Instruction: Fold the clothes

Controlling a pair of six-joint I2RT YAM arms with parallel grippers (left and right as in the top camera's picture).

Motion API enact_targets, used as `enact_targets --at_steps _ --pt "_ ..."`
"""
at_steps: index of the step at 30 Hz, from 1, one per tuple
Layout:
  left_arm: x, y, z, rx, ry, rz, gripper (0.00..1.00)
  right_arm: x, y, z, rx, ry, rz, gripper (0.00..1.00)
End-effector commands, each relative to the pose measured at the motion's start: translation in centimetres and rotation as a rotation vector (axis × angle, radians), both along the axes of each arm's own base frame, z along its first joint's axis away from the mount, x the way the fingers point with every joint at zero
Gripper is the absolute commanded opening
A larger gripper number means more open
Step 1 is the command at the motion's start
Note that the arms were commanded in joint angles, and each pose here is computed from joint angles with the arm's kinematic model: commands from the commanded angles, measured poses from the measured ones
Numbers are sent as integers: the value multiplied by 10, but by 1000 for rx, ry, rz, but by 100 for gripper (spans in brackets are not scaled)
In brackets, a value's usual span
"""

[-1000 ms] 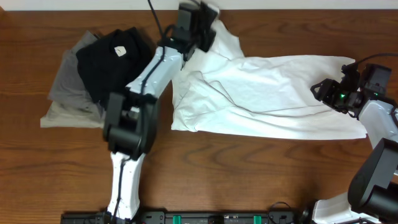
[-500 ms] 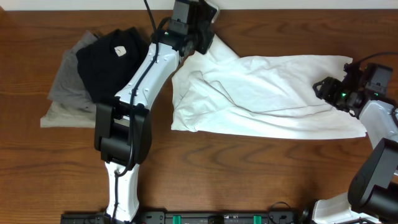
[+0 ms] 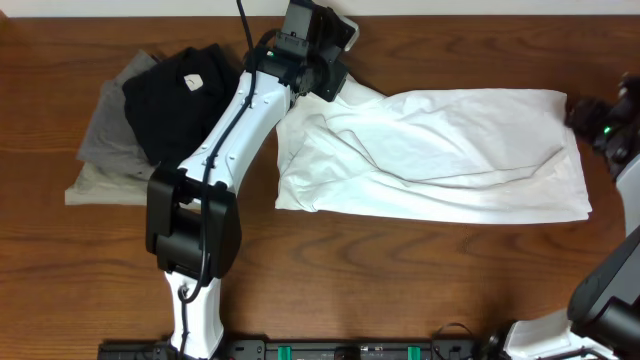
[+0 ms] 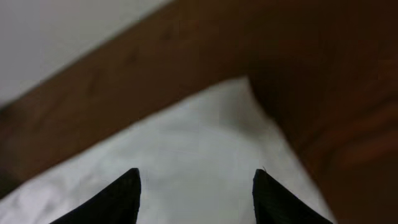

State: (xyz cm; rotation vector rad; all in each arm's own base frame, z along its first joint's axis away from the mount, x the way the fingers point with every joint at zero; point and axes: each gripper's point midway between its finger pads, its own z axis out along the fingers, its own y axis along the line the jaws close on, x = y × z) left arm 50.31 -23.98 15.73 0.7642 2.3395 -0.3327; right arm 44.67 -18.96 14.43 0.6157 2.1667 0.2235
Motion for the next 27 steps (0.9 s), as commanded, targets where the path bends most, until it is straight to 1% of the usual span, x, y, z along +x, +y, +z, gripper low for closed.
enact_targets --at_steps 1,5,8,13,17,23,25,27 --pt "1 2 13 -3 -29 -3 6 16 -16 -16 -31 7 -20 58" --pt "1 2 13 -3 -28 -3 6 39 -33 -32 -30 -14 -49 58" --pt "1 2 13 -3 -28 -3 6 53 -40 -53 -15 8 -47 58" --pt "1 2 13 -3 -28 -3 6 75 -47 -90 7 42 -42 61" --pt "1 2 13 -3 -28 -3 6 86 -51 -109 28 54 -46 64" --pt "1 2 13 -3 -28 -3 6 98 -29 -139 56 92 -14 68" --pt "1 2 13 -3 -28 -3 6 99 -19 -146 62 106 3 68" --pt "1 2 13 -3 -27 -3 6 101 -10 -150 65 119 17 65"
